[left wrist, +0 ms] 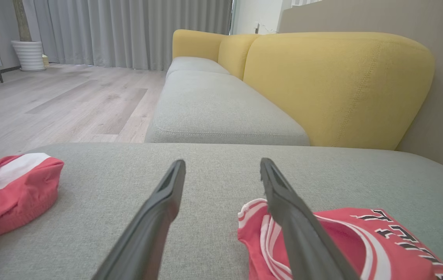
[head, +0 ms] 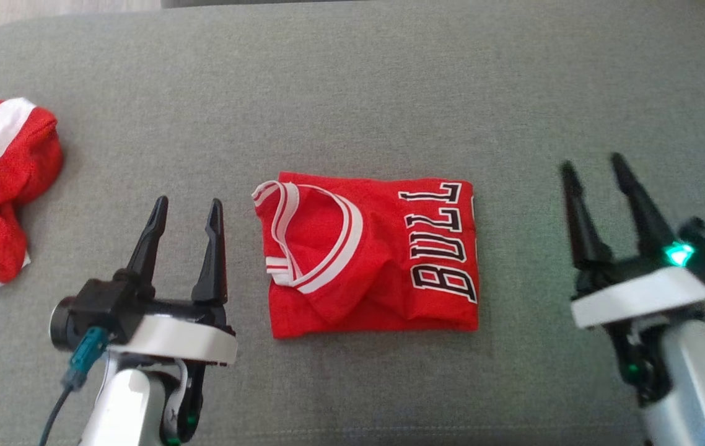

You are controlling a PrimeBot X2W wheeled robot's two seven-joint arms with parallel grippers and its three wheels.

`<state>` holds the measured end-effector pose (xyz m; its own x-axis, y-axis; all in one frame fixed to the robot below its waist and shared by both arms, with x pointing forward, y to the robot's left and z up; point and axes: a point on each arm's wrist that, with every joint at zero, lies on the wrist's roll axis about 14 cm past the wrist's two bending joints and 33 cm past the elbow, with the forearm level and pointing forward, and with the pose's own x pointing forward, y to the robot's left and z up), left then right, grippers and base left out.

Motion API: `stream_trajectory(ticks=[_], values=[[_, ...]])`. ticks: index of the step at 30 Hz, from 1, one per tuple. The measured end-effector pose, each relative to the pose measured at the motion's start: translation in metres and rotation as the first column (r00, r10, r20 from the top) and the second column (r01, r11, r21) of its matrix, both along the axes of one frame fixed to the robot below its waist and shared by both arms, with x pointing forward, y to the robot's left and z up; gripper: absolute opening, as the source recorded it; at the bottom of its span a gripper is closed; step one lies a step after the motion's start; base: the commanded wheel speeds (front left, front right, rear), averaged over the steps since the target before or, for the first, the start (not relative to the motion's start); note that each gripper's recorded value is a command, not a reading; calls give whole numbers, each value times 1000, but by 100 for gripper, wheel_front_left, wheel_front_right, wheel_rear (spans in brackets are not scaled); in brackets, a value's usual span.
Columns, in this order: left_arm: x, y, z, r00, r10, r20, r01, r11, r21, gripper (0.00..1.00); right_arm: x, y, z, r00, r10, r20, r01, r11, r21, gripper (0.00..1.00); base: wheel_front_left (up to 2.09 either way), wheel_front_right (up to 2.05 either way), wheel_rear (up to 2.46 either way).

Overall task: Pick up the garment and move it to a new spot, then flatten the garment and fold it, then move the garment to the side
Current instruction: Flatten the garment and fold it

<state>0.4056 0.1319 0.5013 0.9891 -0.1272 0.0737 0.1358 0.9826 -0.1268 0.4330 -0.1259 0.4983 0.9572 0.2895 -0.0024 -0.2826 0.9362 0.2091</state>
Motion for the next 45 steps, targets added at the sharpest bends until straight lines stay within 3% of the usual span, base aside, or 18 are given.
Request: stream_trajectory(ticks=[6, 27, 28, 29, 36, 45], values=[[-7, 0, -3, 1000, -1, -10, 1, 1000, 5, 100, -19, -23, 0, 998, -62, -30, 60, 995, -77, 100, 0, 0, 0], [-11, 3, -1, 1000, 2, -8, -2, 1000, 20, 100, -31, -27, 1, 994, -87, -67, 77, 987, -140, 100, 0, 0, 0], [-11, 3, -2, 1000, 2, -10, -2, 1000, 20, 100, -32, -24, -2, 994, -78, -79, 66, 988, -139, 39, 0, 0, 0], [-11, 4, -3, 1000, 3, -14, -3, 1000, 21, 100, -32, -18, -6, 993, -64, -97, 50, 989, -136, 0, 0, 0, 0], [-9, 4, -10, 999, 5, -33, -4, 1000, 22, 100, -36, 53, -33, 973, 129, -193, -141, 988, -55, 0, 0, 0, 0], [3, 8, -16, 999, 13, -43, -12, 1000, 24, 100, -40, 151, -61, 876, 414, -247, -420, 907, 30, 0, 0, 0, 0]])
